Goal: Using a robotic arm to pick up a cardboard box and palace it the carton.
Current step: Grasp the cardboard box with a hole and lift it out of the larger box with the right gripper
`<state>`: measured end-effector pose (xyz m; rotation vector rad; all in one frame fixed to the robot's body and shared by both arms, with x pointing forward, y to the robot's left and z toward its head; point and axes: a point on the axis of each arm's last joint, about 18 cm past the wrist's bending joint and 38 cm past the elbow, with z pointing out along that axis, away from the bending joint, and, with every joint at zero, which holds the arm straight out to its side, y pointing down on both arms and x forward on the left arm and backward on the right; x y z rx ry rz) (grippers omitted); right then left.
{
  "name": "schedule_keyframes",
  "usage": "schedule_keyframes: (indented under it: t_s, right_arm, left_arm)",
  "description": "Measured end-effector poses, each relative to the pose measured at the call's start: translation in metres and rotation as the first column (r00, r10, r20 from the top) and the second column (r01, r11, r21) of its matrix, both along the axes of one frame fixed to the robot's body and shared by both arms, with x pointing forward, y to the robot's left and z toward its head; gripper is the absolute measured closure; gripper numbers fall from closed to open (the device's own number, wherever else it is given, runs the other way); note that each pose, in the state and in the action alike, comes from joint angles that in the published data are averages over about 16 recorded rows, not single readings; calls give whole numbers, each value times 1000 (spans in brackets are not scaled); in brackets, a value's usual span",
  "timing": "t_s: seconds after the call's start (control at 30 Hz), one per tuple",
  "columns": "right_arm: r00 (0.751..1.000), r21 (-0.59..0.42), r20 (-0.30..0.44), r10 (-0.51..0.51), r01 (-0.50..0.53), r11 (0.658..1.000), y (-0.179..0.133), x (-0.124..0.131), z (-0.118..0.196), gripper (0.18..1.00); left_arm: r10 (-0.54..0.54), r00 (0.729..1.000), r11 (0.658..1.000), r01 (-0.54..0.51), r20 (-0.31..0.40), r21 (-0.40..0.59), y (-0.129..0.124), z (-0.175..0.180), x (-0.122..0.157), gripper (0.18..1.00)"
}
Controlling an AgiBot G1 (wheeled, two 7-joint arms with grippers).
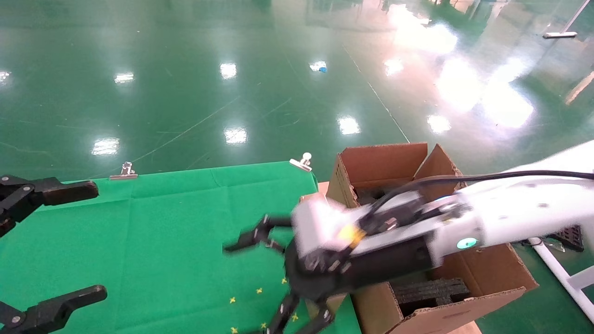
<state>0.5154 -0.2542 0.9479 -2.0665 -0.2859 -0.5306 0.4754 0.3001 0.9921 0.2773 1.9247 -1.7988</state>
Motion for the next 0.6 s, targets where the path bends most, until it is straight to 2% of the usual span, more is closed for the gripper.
schedule_keyframes:
  t_s: [0.1,0.2,0.4,0.6]
  right_arm:
    - [1000,-129,3,-31,31,991,11,13,0,178]
    - [997,-249,27,-72,76,966,19,24,8,178]
    - [981,-423,117,-157,192,886,22,34,44,178]
    - [955,-524,192,-225,294,799,12,31,75,178]
  left_arm:
    - [0,1000,1000,0,0,0,0,0,0,184]
    - [0,1000,1000,0,0,0,0,0,0,184]
    - [0,1000,1000,0,0,0,0,0,0,184]
    - [0,1000,1000,0,0,0,0,0,0,184]
